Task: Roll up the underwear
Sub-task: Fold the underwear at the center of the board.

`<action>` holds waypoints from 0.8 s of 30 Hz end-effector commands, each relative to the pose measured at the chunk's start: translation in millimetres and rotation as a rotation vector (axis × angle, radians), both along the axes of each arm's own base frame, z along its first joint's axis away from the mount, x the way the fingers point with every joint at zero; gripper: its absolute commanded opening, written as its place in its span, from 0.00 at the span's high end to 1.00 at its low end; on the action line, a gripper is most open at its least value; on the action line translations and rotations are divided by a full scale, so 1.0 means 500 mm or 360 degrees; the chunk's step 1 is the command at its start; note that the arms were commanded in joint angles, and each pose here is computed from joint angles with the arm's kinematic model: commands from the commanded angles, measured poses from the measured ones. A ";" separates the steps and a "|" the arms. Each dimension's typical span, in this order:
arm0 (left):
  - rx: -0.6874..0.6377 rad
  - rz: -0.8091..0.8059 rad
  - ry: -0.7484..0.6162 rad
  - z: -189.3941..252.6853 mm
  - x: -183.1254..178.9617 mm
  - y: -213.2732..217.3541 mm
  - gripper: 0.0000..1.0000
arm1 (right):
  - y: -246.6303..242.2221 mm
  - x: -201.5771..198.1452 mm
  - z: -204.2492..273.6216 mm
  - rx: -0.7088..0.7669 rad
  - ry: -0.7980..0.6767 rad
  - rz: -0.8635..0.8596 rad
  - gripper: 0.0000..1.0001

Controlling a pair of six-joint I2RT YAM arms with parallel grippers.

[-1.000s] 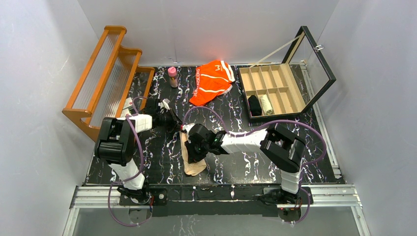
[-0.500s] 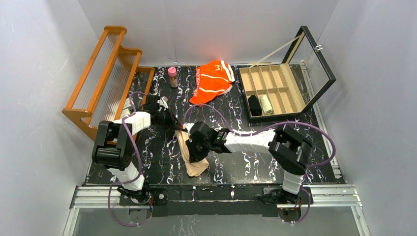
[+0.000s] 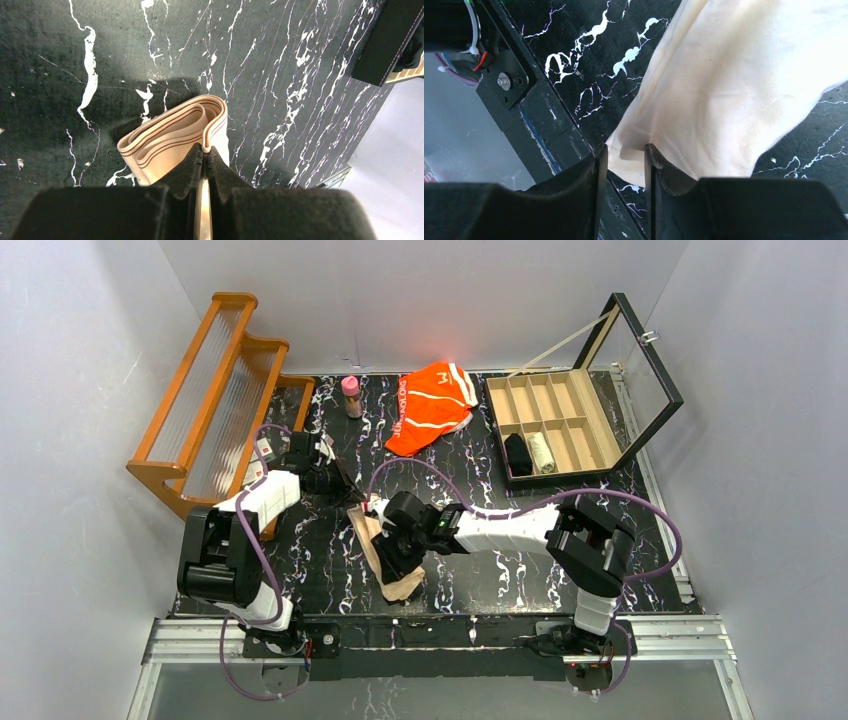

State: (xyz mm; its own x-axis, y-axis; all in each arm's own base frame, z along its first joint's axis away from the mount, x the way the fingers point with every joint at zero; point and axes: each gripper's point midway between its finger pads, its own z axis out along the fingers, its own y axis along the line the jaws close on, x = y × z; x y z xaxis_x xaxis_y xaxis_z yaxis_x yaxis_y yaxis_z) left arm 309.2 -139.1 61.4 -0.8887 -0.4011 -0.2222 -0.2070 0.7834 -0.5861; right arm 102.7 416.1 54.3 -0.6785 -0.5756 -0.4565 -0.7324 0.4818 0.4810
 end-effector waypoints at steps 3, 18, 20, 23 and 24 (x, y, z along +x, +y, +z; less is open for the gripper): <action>0.0023 0.0007 0.0048 0.007 -0.036 0.007 1.00 | 0.039 0.015 0.076 0.0159 -0.0062 -0.0031 0.58; 0.0036 -0.0009 0.0082 -0.004 -0.045 0.009 1.00 | 0.057 0.039 0.030 0.0008 -0.0127 -0.0076 0.62; 0.0034 -0.0017 0.0084 -0.005 -0.046 0.008 1.00 | 0.055 0.035 0.021 -0.0028 -0.0133 -0.0063 0.61; 0.0038 -0.0026 0.0087 -0.006 -0.045 0.008 1.00 | 0.050 0.036 0.007 -0.0084 -0.0144 -0.0066 0.62; 0.0037 -0.0027 0.0087 -0.006 -0.046 0.008 1.00 | 0.050 0.036 0.006 -0.0088 -0.0147 -0.0067 0.63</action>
